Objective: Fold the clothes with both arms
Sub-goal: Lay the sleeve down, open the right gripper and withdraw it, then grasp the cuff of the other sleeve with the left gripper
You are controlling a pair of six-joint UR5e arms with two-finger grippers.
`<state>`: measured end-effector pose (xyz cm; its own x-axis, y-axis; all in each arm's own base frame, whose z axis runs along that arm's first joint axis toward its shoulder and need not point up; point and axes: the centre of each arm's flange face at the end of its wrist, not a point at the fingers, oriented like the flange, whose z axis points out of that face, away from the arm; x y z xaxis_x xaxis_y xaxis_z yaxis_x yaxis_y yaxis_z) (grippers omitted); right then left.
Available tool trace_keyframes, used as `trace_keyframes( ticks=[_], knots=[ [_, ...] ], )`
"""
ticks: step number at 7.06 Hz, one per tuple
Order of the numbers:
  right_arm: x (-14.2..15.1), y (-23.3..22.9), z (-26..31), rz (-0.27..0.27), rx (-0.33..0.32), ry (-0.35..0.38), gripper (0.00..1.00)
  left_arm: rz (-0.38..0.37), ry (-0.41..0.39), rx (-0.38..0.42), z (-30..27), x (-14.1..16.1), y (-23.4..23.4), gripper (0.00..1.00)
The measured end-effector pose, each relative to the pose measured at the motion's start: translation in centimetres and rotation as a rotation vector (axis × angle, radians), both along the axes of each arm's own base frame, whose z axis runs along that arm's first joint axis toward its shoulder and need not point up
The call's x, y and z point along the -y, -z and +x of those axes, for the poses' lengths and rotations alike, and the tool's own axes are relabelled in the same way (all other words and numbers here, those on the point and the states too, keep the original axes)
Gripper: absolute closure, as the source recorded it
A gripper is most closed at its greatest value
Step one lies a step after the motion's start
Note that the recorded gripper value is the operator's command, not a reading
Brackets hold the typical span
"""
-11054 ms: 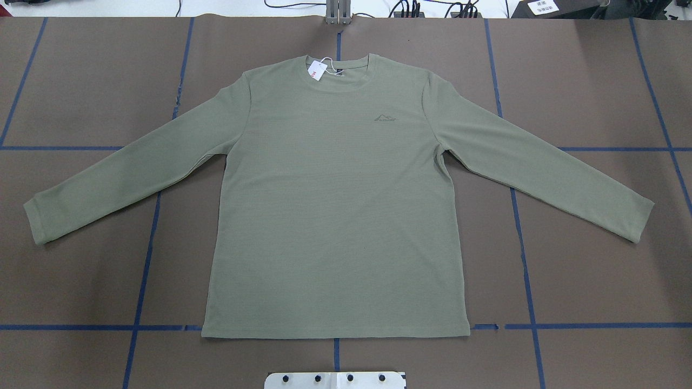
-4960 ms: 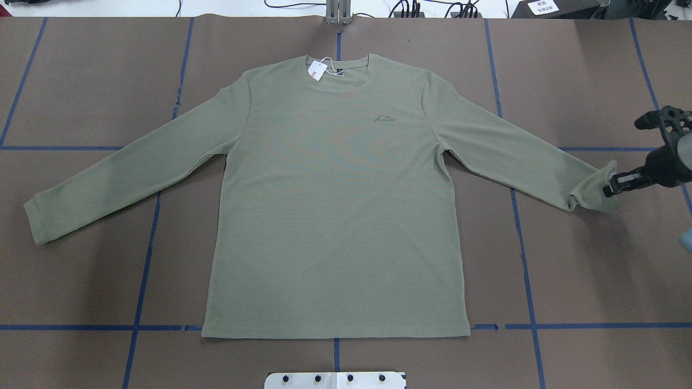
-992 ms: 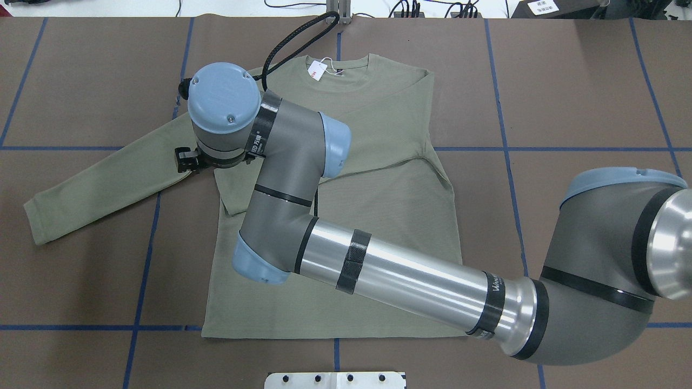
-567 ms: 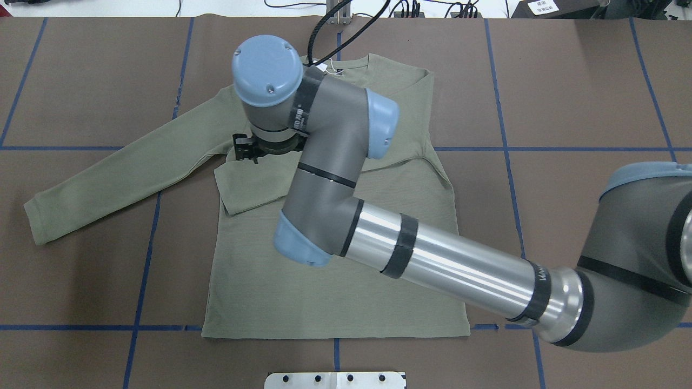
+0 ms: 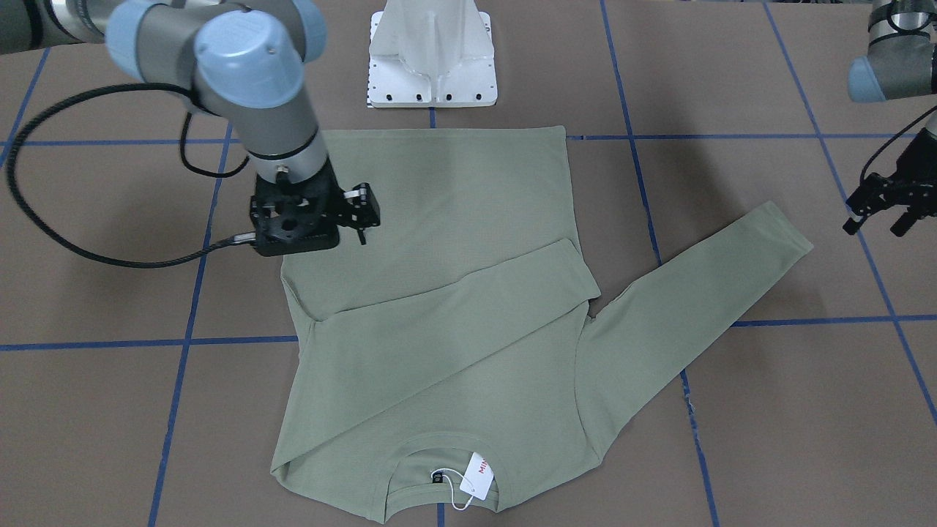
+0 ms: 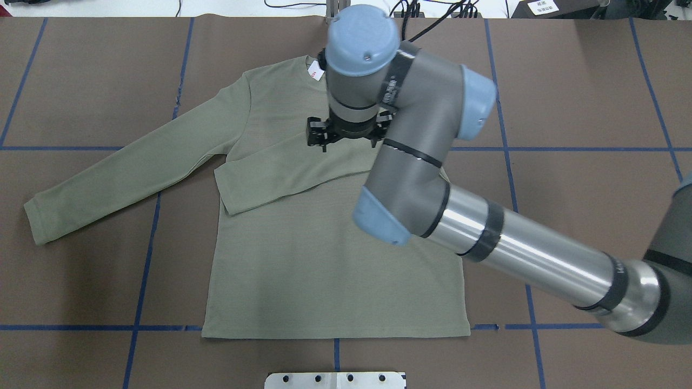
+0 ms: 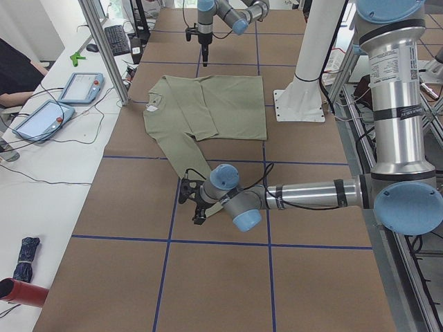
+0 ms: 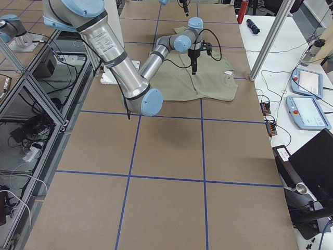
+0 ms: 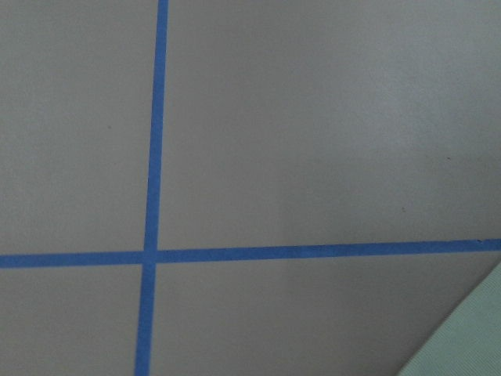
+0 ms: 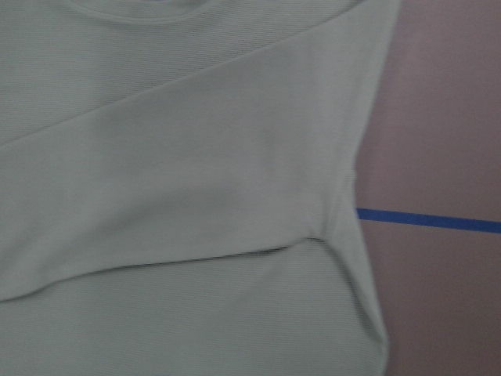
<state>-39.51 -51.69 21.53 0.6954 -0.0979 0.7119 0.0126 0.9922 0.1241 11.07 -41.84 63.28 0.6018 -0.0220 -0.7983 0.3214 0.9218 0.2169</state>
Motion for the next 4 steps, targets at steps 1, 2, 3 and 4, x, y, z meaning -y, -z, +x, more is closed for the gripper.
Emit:
trace_keyframes(
  ticks=[1,2,3,4],
  knots=[
    [-0.2,-3.2,3.8,0.01,-0.011,0.02,0.0,-0.056,0.024,-0.021,2.8,-2.1,1.2,0.0],
    [-0.1,-6.1,7.1,0.011,-0.021,0.042,0.0,-0.111,0.052,-0.025,6.4,-3.7,1.6,0.0],
    [0.1,-8.7,9.7,0.011,-0.033,0.062,0.0,-0.144,0.071,-0.013,8.8,-4.7,1.5,0.0],
    [0.1,-10.8,11.6,0.013,-0.047,0.076,0.0,-0.163,0.083,0.007,9.9,-5.2,1.1,0.01]
  ],
)
